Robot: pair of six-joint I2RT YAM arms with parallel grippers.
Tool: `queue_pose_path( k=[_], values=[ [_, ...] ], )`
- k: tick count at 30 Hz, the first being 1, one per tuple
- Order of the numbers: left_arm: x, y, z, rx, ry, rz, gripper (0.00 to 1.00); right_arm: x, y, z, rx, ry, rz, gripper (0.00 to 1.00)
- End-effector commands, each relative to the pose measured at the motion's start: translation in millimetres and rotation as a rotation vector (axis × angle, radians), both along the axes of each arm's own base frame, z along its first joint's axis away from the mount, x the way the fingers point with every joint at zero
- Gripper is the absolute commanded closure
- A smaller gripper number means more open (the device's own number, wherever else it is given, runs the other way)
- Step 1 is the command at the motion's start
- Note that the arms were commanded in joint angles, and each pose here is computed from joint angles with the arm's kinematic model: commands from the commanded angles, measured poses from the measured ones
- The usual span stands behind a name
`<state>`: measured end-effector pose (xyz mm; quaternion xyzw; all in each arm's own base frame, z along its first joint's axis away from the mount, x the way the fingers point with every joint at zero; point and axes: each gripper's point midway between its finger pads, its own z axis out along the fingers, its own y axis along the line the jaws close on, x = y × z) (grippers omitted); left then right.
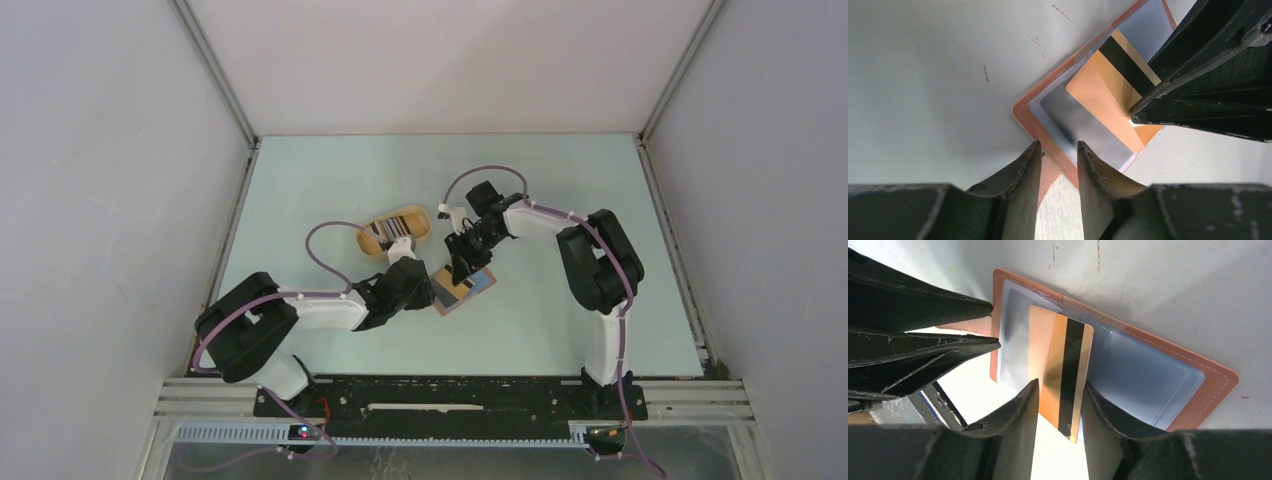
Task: Put the credit cards into the card holder
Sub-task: Insert the credit card into the card holder.
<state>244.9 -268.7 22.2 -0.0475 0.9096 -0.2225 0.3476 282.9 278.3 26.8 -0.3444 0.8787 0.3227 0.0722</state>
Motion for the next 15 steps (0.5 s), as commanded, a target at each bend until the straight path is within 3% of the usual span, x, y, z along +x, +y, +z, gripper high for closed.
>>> queue_pose_path(
  k=[1, 15],
  values=[
    [9.8, -12.7, 14.2, -0.016, -0.031, -0.009, 0.63, 3.1, -0.9, 8.4, -0.03, -0.077, 0.04, 0.55],
    [10.6, -12.2, 16.8, -0.024, -0.043, -0.006, 0.63, -16.8, 14.0, 7.3, -0.034, -0.068, 0.12, 0.5]
  ],
)
